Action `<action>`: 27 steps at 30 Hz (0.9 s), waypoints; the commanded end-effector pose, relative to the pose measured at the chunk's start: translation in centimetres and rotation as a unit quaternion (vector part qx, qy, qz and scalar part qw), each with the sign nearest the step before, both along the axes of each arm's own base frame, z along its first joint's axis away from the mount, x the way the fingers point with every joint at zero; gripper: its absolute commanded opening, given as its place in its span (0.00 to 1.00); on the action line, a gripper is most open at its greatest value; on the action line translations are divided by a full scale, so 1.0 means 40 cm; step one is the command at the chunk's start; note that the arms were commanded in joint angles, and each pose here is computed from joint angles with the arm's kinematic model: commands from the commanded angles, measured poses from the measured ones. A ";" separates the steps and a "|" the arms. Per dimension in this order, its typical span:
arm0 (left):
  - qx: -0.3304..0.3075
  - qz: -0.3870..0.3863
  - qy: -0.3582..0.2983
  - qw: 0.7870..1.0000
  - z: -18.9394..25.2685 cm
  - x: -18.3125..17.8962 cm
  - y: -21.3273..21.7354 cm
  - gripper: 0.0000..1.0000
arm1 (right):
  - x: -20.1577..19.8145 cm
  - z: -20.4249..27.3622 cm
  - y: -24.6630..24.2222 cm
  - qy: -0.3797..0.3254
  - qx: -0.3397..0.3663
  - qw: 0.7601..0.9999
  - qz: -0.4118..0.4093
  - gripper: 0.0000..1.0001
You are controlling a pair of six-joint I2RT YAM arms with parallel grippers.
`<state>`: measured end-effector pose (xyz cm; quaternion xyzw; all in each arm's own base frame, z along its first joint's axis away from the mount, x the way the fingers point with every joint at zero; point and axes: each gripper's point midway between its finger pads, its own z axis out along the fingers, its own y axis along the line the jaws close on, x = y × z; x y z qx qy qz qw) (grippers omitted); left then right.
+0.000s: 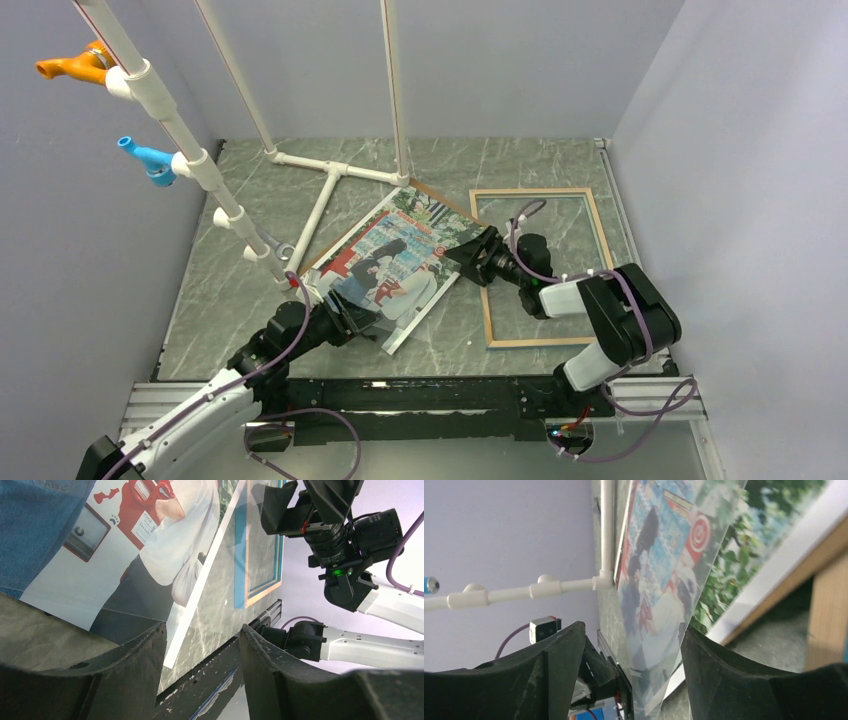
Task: Put the photo into the frame
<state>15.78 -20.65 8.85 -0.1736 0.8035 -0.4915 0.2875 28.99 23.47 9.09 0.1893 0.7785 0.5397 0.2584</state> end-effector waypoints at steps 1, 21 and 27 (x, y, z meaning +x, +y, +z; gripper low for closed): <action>-0.011 -0.005 -0.005 1.000 0.009 -0.004 -0.004 0.60 | 0.040 0.073 0.032 -0.077 0.003 0.996 0.051 0.70; -0.004 -0.007 -0.010 1.000 0.022 -0.004 -0.002 0.60 | 0.073 -0.012 0.034 -0.003 0.013 1.000 0.021 0.19; 0.002 -0.007 -0.012 1.000 0.030 -0.007 0.003 0.62 | 0.066 0.002 0.028 -0.003 0.004 1.000 0.019 0.00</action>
